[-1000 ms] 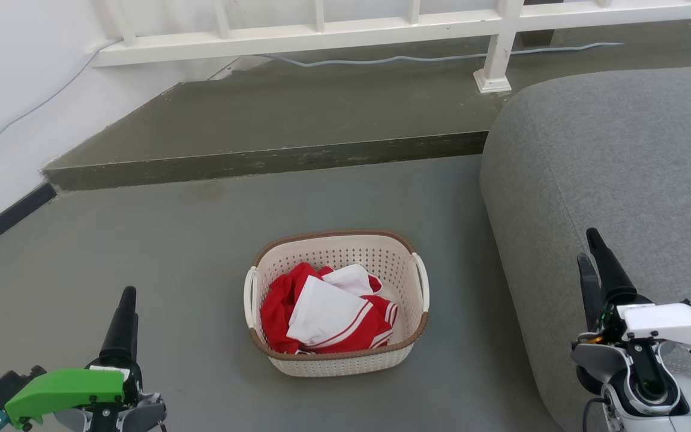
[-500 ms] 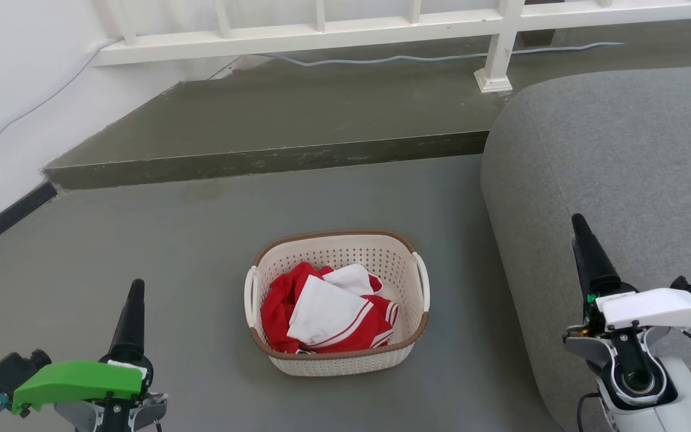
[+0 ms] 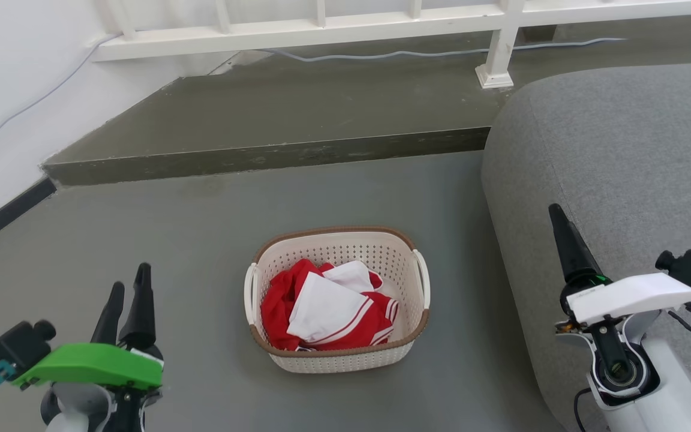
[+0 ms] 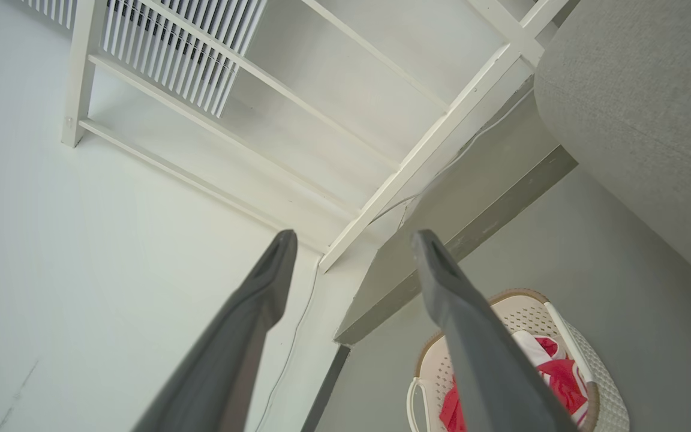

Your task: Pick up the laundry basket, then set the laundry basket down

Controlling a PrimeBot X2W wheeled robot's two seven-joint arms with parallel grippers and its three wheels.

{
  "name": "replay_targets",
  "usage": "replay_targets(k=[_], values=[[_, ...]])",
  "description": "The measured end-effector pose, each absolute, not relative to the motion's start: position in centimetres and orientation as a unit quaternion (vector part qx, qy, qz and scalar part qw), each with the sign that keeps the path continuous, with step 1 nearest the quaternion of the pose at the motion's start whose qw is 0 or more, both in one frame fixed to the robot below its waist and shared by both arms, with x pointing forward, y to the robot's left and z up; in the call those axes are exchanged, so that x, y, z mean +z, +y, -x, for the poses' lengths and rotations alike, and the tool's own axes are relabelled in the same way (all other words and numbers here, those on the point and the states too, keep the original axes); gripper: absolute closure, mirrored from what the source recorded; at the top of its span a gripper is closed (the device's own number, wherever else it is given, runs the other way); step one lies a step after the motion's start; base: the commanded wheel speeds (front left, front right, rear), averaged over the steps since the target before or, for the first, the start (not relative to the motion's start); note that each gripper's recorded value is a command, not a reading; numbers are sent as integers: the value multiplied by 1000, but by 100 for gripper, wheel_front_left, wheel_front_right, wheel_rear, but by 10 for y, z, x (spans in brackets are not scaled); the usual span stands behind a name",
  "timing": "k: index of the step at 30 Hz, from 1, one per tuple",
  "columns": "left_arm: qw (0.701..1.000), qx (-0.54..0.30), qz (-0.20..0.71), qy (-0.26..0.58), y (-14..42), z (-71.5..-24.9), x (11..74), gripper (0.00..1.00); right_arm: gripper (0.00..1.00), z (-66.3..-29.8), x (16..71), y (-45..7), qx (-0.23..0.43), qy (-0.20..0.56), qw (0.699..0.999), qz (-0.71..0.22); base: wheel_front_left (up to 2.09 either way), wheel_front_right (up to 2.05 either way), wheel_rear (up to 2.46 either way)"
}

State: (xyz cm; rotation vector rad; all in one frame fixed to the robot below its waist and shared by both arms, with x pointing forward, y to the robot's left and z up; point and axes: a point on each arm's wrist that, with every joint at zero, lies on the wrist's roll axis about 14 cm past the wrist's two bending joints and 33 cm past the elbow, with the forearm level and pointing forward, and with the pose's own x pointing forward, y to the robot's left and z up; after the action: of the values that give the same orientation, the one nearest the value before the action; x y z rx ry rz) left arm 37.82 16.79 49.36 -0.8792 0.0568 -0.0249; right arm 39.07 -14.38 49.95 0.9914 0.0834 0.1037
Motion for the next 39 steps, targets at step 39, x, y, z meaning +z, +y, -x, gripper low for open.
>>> replay_targets(k=[39], values=[[985,-66,151,-50,132,-384,527,0,0,-398,515,-110,100,-9,983,-152,0,0,0]])
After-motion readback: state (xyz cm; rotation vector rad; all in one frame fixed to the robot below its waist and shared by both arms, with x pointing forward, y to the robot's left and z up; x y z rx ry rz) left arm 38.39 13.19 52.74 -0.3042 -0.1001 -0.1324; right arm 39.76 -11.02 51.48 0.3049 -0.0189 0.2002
